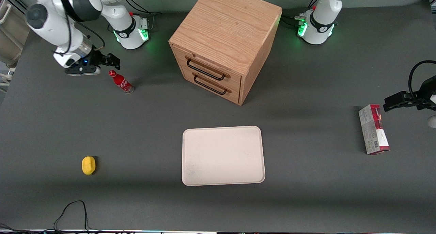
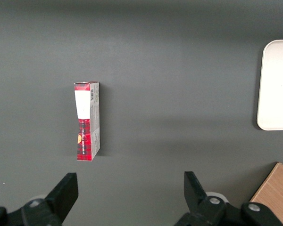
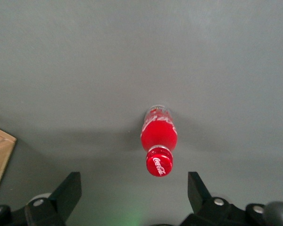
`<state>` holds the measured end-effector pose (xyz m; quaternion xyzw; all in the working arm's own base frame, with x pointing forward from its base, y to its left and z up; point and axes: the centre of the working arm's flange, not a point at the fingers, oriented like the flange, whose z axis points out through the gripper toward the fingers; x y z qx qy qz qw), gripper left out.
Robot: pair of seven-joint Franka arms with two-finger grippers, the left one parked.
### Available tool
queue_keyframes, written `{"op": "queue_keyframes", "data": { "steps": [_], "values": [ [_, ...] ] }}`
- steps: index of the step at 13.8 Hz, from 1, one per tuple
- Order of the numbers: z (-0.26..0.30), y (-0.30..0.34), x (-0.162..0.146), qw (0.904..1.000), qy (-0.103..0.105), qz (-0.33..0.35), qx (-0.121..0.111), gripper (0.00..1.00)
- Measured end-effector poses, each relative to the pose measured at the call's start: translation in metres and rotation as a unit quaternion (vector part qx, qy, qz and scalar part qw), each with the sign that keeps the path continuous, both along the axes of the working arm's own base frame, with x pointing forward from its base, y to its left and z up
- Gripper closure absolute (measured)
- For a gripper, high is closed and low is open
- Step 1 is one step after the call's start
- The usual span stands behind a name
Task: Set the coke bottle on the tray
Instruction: 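Move the right gripper down over the red Coca-Cola bottle, then close the right gripper around the bottle's body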
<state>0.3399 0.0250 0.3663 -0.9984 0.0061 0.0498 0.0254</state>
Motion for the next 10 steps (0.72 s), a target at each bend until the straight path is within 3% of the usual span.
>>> {"op": "queue_keyframes", "data": {
  "steps": [7, 10],
  "values": [
    [-0.031, -0.001, -0.004, 0.9998, -0.022, 0.003, 0.001, 0.0],
    [-0.047, -0.006, 0.001, 0.9999, -0.017, 0.0, 0.002, 0.02]
  ]
}}
